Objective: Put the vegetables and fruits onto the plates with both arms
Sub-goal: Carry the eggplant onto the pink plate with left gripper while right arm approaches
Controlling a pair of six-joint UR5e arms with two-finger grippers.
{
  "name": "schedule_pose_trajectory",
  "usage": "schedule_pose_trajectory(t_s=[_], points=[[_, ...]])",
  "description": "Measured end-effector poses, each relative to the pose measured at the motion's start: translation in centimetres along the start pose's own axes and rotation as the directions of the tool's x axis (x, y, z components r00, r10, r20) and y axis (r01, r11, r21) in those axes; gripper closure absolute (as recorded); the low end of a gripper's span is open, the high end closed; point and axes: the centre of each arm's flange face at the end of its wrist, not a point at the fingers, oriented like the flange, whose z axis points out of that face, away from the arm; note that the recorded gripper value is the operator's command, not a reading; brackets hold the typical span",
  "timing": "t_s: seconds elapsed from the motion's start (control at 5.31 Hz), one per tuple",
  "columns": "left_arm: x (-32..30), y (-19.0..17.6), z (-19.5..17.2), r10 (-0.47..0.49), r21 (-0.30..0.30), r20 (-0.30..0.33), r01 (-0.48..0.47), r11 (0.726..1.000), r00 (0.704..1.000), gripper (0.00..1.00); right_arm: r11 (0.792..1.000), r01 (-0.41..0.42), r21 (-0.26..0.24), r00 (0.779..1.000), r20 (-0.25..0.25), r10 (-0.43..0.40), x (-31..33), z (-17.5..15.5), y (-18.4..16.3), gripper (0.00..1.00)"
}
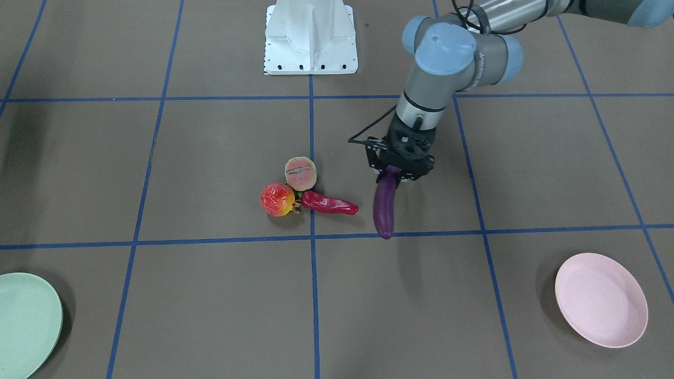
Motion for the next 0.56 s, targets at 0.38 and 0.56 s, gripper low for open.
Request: schedule_pose_trajectory(t_s=[0.38, 0.56], points=[[-17.2, -5.1, 0.9, -0.286, -0.014, 0.156, 0.292, 0.956, 0.945, 1.00, 0.993, -0.121, 0.011, 0.992, 0.038, 0.120, -7.7, -0.4, -1.6, 0.00], [-24.9, -9.2, 2.6, -0.392, -0.030, 0.229, 0.409, 0.912, 0.891, 1.00, 0.988, -0.153, -0.010, 0.987, 0.055, 0.153, -12.3, 0.5, -1.6, 0.00]])
